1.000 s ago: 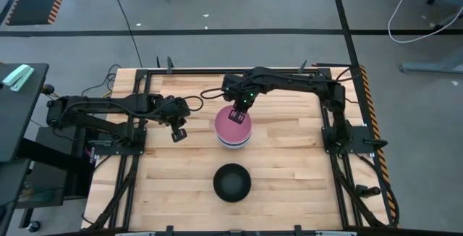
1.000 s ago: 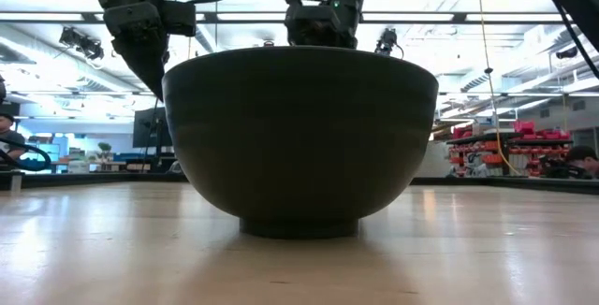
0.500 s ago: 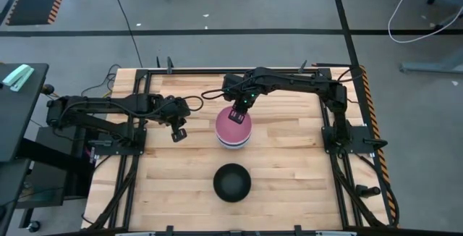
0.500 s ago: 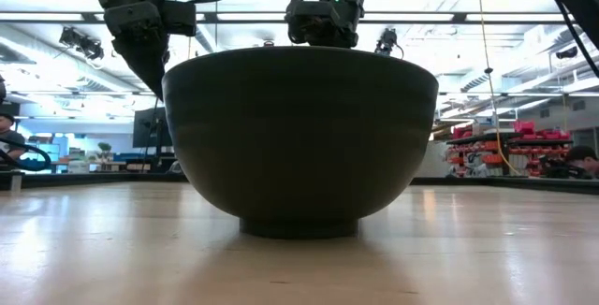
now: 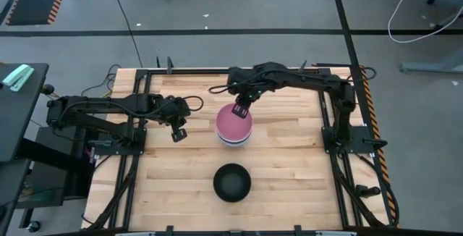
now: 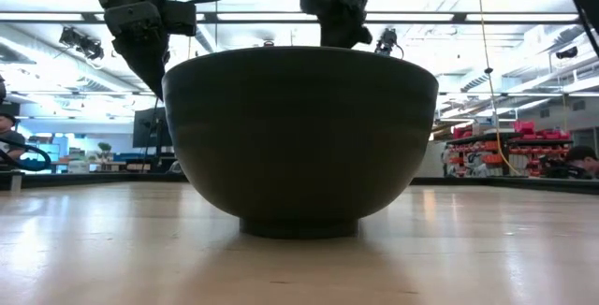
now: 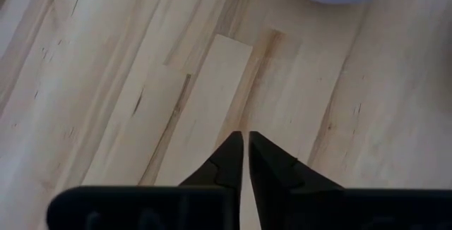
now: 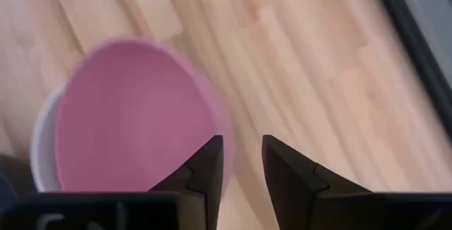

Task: Nest bowls inside each other
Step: Stack the pink bowl on top of the white bowl, then stack the black bowl on top of the pink bowl

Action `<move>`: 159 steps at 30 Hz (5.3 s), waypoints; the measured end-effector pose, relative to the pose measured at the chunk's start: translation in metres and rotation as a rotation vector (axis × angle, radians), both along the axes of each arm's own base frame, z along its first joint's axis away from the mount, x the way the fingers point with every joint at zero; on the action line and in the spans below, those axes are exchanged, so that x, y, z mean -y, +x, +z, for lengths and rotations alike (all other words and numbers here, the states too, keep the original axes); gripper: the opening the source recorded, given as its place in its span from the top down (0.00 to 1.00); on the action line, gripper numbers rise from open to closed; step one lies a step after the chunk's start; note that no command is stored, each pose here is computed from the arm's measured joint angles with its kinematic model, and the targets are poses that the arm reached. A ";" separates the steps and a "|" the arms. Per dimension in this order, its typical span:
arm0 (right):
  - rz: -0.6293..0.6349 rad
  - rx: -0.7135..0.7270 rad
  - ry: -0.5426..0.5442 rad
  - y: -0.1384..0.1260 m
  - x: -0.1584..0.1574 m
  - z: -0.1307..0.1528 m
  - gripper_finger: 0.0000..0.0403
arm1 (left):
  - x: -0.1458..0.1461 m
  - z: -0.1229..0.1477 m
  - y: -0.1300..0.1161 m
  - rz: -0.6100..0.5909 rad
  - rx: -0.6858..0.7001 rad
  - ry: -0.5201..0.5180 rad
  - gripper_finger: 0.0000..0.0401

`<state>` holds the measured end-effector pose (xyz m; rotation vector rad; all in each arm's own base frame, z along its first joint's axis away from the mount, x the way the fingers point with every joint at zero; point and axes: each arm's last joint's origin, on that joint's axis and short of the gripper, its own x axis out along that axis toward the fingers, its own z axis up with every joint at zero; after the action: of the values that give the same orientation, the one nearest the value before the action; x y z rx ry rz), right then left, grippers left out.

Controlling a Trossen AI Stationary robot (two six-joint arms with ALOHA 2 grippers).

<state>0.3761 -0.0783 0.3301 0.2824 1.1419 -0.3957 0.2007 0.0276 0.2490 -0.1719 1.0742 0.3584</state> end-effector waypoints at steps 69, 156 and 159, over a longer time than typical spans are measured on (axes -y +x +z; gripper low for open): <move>0.182 -0.052 0.194 -0.010 -0.188 -0.003 0.88 | 0.000 0.001 0.001 0.026 0.020 -0.011 0.93; 0.225 -0.172 0.259 0.002 -0.197 -0.118 0.76 | 0.000 0.001 0.002 0.037 0.028 -0.017 0.92; 0.231 -0.166 0.260 0.002 -0.199 -0.118 0.76 | 0.000 0.001 0.002 0.037 0.028 -0.017 0.93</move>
<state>0.3781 0.1212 0.2120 0.3446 1.3754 -0.0660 0.2024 0.0277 0.2497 -0.2114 1.0480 0.3795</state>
